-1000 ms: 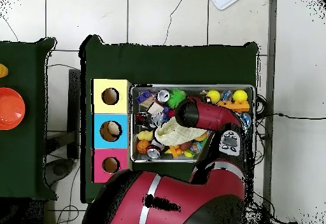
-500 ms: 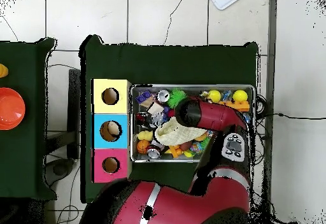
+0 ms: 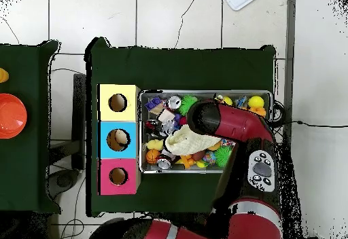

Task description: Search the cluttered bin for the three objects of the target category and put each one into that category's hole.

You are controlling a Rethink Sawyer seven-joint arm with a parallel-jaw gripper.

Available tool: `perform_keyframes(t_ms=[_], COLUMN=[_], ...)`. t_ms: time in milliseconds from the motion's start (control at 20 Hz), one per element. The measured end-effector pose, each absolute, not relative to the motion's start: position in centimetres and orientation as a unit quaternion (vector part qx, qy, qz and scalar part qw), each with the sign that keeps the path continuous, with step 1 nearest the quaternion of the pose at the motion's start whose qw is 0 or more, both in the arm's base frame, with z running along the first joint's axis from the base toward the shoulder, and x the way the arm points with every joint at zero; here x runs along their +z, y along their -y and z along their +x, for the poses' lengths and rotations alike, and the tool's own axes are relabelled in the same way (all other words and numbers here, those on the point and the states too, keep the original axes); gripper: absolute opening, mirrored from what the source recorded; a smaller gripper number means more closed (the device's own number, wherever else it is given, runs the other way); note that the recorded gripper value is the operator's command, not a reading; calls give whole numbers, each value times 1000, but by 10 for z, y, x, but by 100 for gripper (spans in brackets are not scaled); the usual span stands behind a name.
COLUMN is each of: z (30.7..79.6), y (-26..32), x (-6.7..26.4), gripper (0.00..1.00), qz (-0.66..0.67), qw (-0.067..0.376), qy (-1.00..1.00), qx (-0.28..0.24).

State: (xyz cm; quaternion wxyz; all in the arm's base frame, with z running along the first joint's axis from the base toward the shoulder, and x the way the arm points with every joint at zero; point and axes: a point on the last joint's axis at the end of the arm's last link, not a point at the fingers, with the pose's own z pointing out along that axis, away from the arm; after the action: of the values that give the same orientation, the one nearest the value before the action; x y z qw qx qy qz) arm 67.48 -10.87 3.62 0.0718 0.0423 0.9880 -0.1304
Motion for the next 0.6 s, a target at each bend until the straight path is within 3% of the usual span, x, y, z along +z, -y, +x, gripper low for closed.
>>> perform_keyframes(t_ms=[600], z=[695], y=[98], x=[90], gripper=[0], qz=[42], qw=[106], qy=[-986], qx=[-123])
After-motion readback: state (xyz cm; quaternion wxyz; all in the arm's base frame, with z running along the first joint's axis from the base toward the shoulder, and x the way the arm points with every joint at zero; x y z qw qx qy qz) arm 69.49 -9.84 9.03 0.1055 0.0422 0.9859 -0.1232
